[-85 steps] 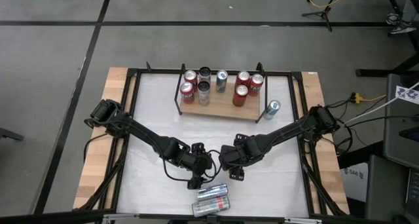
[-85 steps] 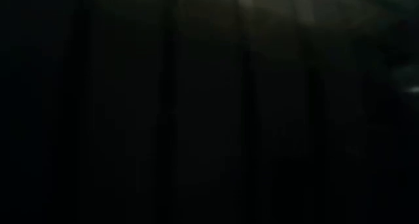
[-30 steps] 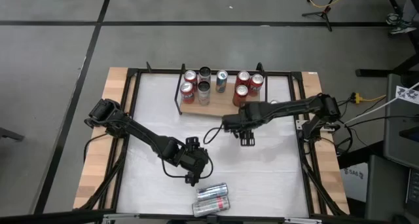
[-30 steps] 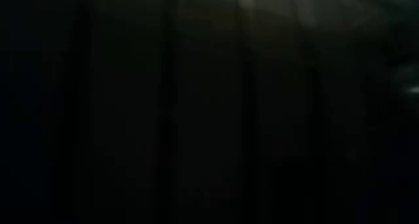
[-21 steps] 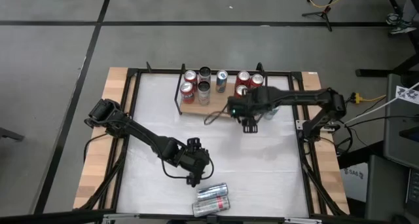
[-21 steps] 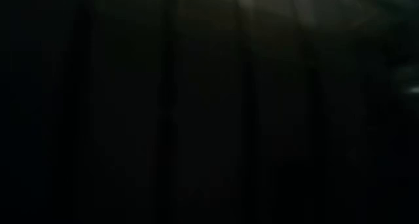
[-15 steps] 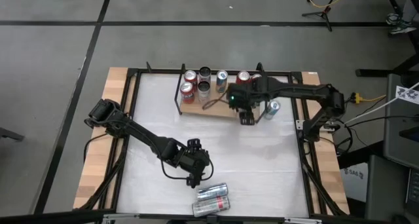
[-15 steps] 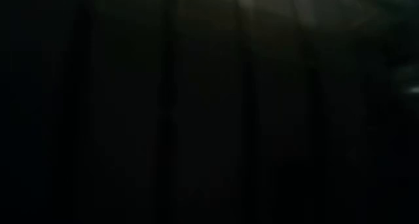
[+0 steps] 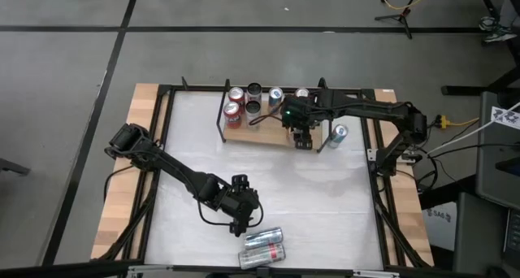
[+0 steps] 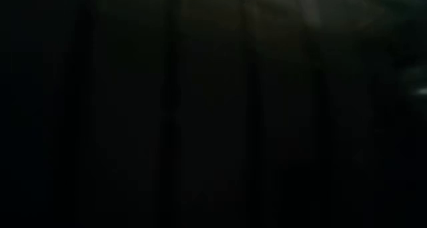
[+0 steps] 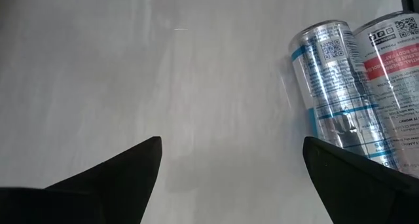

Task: Place canned beverage on shelf
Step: Put the red-white soda can on the shelf aligned with the red-black soda cans

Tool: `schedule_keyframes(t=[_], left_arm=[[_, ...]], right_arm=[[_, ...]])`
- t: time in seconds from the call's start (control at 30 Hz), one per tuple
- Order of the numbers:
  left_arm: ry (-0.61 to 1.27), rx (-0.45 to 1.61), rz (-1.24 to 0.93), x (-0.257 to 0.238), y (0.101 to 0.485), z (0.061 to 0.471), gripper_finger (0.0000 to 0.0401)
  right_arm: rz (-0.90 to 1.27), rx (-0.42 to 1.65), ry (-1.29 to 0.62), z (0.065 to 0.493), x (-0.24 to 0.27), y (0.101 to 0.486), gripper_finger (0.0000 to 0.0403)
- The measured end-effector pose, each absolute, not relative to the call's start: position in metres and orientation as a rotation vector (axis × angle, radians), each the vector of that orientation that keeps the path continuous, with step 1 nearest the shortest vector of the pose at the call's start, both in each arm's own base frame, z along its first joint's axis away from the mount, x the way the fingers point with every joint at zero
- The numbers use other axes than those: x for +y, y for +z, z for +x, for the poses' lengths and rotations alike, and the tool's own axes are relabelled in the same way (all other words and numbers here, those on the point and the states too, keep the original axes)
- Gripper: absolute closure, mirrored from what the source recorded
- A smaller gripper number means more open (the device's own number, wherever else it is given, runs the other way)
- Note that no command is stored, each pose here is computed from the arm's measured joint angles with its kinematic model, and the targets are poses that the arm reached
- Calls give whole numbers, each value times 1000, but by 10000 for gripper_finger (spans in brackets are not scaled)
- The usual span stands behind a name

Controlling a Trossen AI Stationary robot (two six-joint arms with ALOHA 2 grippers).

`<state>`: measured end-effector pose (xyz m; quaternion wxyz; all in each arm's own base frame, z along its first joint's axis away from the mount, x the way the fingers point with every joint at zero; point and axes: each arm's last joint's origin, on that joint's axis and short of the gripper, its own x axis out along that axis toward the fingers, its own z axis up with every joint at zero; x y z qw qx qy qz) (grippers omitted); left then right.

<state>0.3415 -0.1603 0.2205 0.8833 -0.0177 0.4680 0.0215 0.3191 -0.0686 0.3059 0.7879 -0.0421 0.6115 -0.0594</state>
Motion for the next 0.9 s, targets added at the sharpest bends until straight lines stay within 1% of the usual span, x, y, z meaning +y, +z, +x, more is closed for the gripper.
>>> schedule_keyframes(t=[0.23,0.5,0.9], left_arm=[[45,974,-37,-160,220,341,38],[45,974,-36,-160,220,341,38],[43,968,-39,-161,221,342,38]], right_arm=[[-89,1320,-127,319,-69,305,116],[-97,1360,-109,317,-68,283,116],[-117,1339,-120,319,-69,283,116]])
